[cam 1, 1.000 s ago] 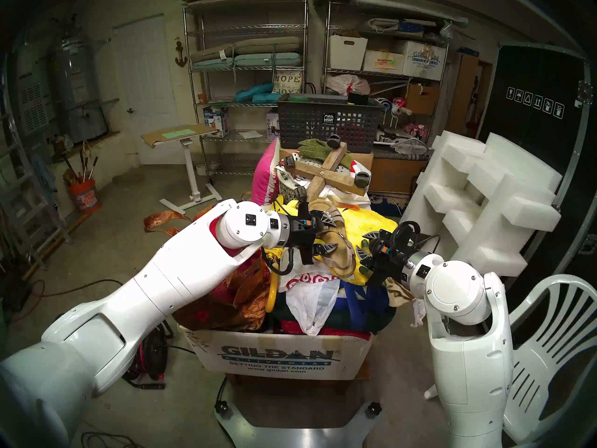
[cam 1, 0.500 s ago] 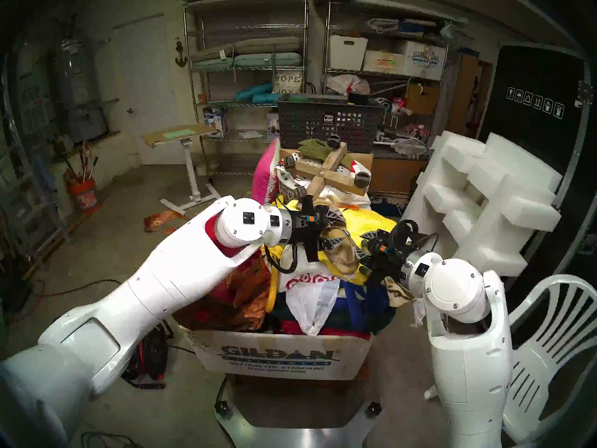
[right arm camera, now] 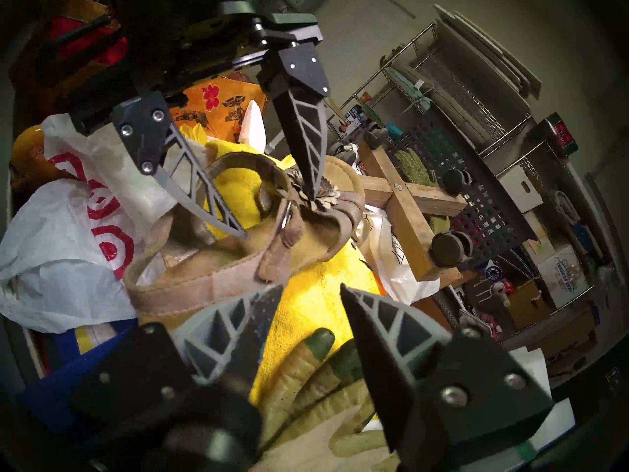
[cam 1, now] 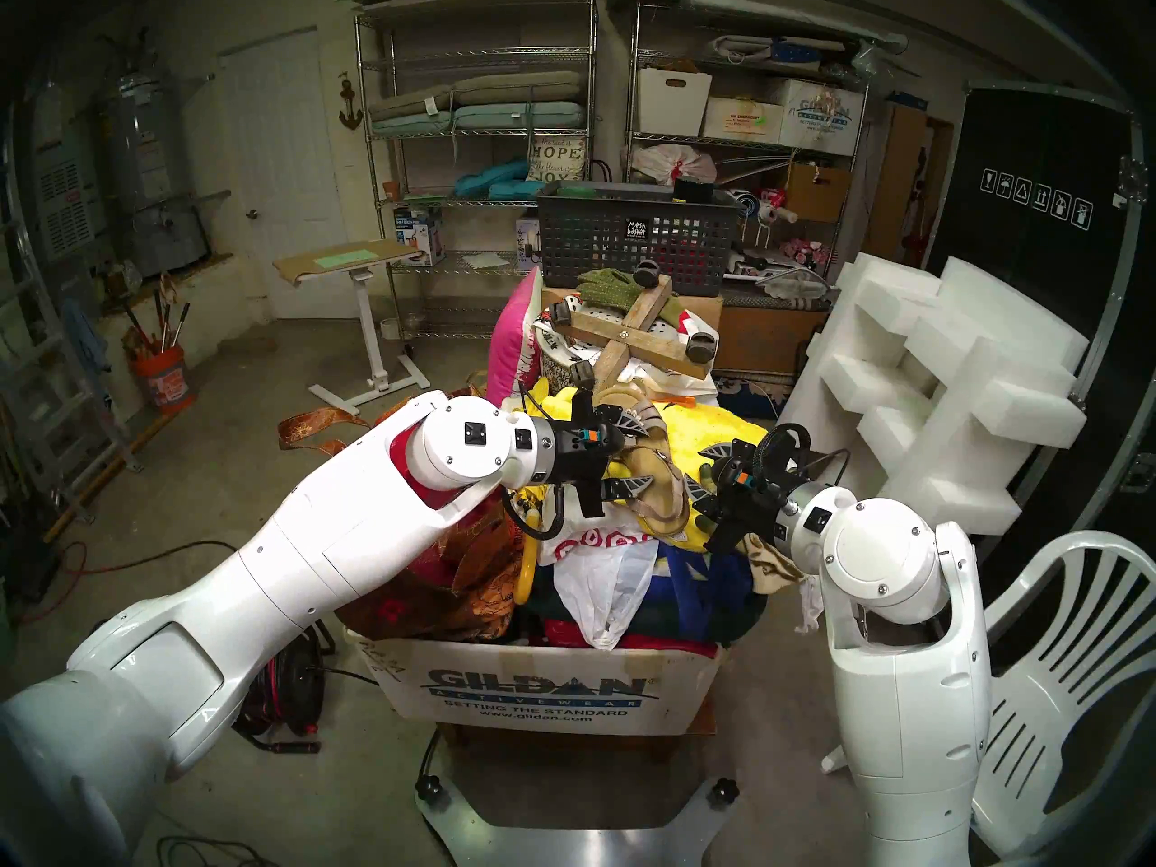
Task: Unbuckle a shoe
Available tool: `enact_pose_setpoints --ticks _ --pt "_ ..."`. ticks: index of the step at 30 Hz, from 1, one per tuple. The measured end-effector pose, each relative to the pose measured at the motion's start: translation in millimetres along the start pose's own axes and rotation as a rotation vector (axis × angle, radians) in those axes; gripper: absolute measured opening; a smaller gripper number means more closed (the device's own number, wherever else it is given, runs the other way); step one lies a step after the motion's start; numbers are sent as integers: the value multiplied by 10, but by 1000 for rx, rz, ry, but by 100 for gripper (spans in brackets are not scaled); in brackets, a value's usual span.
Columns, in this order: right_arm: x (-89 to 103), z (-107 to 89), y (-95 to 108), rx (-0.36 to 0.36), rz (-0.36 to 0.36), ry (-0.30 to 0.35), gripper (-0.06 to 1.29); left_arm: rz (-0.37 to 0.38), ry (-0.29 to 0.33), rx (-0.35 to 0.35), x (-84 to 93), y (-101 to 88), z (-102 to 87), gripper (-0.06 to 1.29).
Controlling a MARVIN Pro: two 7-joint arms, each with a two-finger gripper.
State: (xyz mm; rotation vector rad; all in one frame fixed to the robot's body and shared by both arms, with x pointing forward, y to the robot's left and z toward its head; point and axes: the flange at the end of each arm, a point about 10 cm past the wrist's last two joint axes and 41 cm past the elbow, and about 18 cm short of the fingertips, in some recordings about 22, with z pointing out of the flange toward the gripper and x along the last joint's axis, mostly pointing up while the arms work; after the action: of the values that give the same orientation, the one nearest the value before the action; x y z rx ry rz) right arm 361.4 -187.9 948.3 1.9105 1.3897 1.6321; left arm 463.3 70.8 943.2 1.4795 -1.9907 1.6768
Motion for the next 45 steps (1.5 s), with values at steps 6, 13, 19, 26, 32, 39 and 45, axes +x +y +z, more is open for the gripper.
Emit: enact_pose_setpoints --ticks 6,13,19,26,32,39,45 --pt "-10 -9 11 -2 3 -3 61 16 6 7 2 -46 22 56" --pt "-13 -7 6 8 6 -5 61 17 21 5 -6 -41 47 28" --pt "-12 7 -11 26 6 -4 61 18 37 5 -2 -34 55 28" --pt "5 19 -34 50 -2 0 61 15 53 8 2 -34 57 -1" --pt "16 11 -42 71 -23 2 47 10 58 9 -1 -39 49 -1" --pt "51 -11 -43 84 -42 6 53 4 60 10 -22 -31 34 -1" --pt "77 -9 -55 85 -54 4 72 0 59 13 -48 -21 17 -1"
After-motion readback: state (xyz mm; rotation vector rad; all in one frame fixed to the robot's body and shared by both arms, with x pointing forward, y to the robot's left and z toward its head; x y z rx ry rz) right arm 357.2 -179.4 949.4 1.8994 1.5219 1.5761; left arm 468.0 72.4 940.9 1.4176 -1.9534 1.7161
